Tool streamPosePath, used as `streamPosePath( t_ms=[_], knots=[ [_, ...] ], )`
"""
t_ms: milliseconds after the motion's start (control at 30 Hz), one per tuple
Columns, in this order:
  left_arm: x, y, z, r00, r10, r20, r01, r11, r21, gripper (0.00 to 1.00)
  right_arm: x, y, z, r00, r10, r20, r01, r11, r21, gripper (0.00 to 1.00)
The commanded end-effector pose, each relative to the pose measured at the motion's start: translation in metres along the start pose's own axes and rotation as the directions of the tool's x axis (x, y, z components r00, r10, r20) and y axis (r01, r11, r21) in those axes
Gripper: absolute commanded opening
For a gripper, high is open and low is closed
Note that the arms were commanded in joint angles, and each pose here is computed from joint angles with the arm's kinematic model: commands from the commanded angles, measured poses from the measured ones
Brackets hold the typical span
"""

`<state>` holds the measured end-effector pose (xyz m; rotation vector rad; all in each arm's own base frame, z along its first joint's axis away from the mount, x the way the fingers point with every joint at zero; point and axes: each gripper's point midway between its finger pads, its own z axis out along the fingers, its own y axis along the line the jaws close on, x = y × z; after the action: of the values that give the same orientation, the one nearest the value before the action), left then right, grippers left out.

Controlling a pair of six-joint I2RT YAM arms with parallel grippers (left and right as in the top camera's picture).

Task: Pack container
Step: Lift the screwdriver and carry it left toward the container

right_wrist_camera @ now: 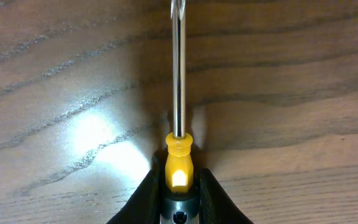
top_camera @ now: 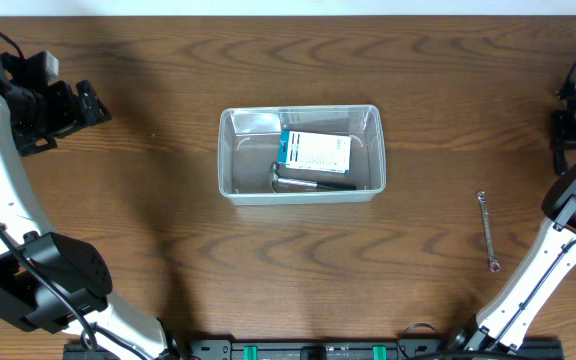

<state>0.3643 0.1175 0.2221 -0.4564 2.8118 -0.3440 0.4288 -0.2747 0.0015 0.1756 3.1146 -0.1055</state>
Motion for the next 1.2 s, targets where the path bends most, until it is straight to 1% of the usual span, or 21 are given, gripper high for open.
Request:
streamPosePath(
  t_ms=[0,167,300,467,600,800,933,1033,1167],
  knots=[
    [0.0,0.003,0.004,1.0,0.003,-0.012,-0.003,1.0,-0.011,0.98,-0.004,0.008,-0.001,1.0,-0.002,-0.004,0.002,1.0,0.004,0.15],
    [0.0,0.003,0.004,1.0,0.003,-0.012,-0.003,1.0,-0.011,0.98,-0.006,0.013,-0.004,1.0,-0.003,-0.003,0.003,1.0,0.004,0.17],
    [0.0,0.003,0.004,1.0,0.003,-0.012,-0.003,1.0,-0.011,0.98,-0.013,0.018,-0.015,1.0,-0.018,0.013,0.018,1.0,0.01,0.12],
    [0.0,0.003,0.004,1.0,0.003,-0.012,-0.003,1.0,-0.011,0.98,-0.031,0.029,-0.047,0.996,-0.038,0.082,0.038,0.999,0.0,0.08],
    [0.0,0.003,0.004,1.0,0.003,-0.012,-0.003,1.0,-0.011,0.98,-0.051,0.059,-0.089,0.981,-0.079,0.177,0.089,0.995,-0.052,0.07],
    [0.0,0.003,0.004,1.0,0.003,-0.012,-0.003,1.0,-0.011,0.98,-0.069,0.117,-0.155,0.936,-0.17,0.309,0.203,0.976,-0.077,0.08],
    [0.0,0.003,0.004,1.0,0.003,-0.012,-0.003,1.0,-0.011,0.98,-0.07,0.18,-0.198,0.862,-0.305,0.405,0.369,0.925,-0.089,0.09],
    [0.0,0.003,0.004,1.0,0.003,-0.012,-0.003,1.0,-0.011,0.98,-0.071,0.228,-0.225,0.812,-0.354,0.464,0.433,0.898,-0.074,0.08],
    [0.0,0.003,0.004,1.0,0.003,-0.012,-0.003,1.0,-0.011,0.98,-0.06,0.293,-0.25,0.729,-0.459,0.508,0.558,0.828,-0.053,0.09]
  ],
)
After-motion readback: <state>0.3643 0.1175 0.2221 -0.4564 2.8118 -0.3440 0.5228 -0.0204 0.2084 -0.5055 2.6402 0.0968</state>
